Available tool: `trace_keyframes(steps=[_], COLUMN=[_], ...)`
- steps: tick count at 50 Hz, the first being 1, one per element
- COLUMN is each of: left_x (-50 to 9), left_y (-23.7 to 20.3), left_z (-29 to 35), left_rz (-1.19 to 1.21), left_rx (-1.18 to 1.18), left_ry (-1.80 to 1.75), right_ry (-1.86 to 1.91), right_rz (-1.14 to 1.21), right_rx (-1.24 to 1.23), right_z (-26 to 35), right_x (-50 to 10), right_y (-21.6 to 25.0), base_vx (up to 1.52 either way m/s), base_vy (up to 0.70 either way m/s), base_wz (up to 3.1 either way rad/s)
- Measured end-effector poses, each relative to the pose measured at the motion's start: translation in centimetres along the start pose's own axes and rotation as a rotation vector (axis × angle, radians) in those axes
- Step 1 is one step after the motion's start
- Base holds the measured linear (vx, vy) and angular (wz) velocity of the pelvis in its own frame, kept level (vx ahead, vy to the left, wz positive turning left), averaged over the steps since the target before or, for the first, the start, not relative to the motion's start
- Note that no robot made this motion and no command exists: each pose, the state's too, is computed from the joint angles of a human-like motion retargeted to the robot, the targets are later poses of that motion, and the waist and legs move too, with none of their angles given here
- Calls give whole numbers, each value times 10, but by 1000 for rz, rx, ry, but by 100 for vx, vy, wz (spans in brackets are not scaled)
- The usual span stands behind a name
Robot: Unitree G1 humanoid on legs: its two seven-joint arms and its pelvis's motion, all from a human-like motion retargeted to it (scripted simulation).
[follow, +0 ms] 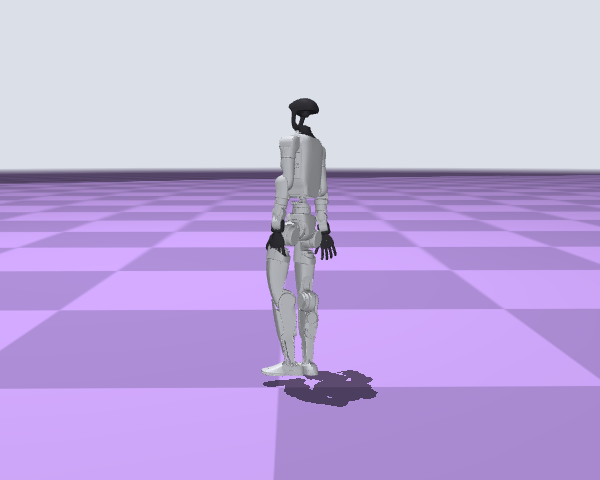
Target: In place motions
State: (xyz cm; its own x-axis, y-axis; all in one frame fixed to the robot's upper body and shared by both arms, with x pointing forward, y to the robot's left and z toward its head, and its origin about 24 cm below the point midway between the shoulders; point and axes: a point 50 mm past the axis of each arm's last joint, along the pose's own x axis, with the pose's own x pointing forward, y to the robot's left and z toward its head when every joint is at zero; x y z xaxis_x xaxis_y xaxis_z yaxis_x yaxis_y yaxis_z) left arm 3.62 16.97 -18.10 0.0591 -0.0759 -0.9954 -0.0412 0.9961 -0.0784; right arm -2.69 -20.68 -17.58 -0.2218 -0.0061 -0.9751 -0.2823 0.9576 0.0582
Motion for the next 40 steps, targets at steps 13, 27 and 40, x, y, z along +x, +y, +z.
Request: trace_keyframes(steps=[13,27,40], left_x=[-4,-7,-1], left_y=[10,8,5], left_z=[-42,-72,-8], left_rz=[88,96,14], left_rx=[-200,-283,-116], left_ry=[157,239,79], right_ry=[73,-219,-168], right_rz=[25,-47,-65], right_rx=[69,26,-61], right_z=[-20,61,49], right_x=[2,-12,-10], right_y=[6,-8,-14], base_vx=[28,32,35], base_vy=[5,7,7], base_wz=[155,50,148])
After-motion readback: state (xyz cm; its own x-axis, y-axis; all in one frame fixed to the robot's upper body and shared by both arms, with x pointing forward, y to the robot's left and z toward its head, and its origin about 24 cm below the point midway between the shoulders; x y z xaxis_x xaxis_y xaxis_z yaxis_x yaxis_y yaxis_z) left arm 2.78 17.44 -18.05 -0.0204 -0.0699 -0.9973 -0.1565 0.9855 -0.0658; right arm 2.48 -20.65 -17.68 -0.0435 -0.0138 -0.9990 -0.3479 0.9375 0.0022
